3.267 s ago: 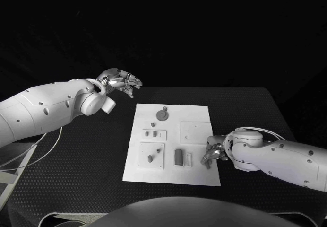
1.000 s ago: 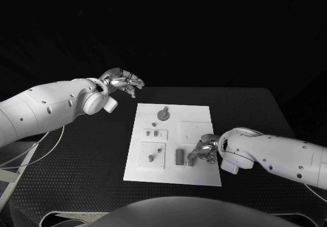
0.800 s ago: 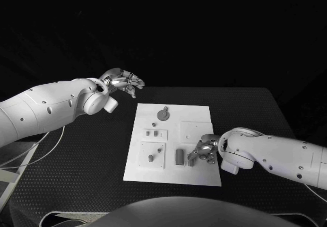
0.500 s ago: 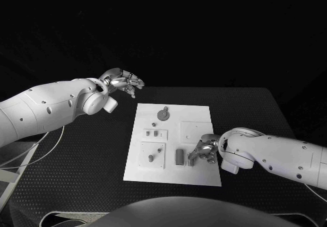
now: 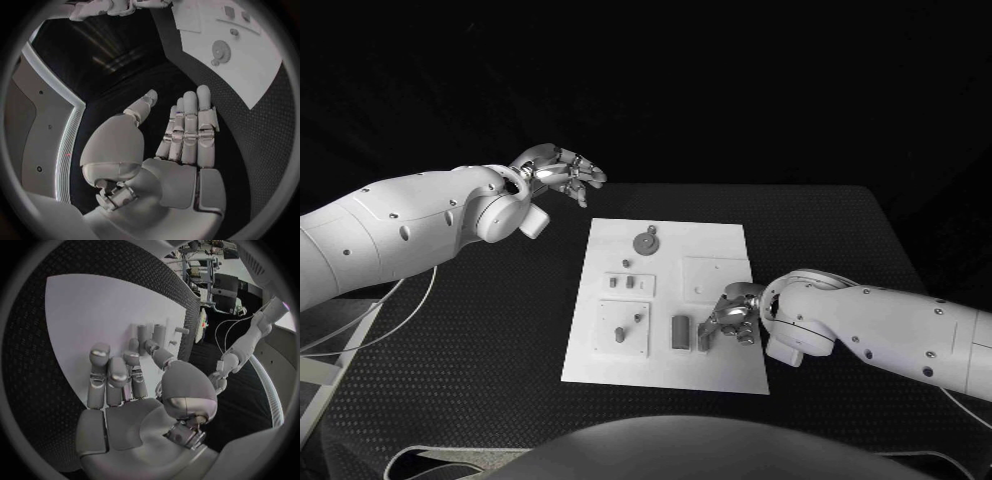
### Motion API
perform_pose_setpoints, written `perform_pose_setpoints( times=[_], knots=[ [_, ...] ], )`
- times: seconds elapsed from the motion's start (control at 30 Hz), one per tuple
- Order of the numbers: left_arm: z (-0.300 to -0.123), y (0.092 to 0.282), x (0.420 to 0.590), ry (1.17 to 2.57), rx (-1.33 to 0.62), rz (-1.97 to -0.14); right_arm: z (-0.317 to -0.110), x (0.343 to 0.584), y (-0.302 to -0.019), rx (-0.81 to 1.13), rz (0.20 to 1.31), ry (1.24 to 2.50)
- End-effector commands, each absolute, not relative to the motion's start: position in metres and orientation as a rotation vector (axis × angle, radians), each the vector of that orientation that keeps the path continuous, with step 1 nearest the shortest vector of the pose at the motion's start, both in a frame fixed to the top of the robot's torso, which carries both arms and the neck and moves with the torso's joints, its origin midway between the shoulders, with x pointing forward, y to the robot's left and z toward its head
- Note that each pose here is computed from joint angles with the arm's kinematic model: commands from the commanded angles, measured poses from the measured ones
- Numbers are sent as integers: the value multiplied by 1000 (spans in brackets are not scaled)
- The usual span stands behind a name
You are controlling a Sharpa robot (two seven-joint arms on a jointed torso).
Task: Assemble the parts on the task board
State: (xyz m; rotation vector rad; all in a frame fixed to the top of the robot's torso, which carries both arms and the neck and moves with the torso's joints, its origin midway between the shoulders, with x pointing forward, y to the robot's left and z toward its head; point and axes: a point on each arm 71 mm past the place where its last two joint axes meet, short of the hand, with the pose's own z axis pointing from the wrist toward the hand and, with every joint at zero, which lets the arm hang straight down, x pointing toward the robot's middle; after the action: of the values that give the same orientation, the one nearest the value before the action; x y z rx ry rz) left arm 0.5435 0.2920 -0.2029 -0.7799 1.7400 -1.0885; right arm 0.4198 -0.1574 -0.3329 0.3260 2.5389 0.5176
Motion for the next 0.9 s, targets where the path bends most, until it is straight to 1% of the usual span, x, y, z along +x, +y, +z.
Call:
perform_pose_setpoints(
  times=[0.03, 0.3, 0.9],
  knots=[
    [-202, 290, 543, 1747, -771, -1108, -334, 421, -158, 324, 505, 2534],
    [-202, 290, 543, 1747, -771, -1108, -335, 419, -158, 310, 501, 2553],
    [-202, 290, 543, 1747, -772, -1107, -335, 419, -158, 314, 501, 2549]
  ],
)
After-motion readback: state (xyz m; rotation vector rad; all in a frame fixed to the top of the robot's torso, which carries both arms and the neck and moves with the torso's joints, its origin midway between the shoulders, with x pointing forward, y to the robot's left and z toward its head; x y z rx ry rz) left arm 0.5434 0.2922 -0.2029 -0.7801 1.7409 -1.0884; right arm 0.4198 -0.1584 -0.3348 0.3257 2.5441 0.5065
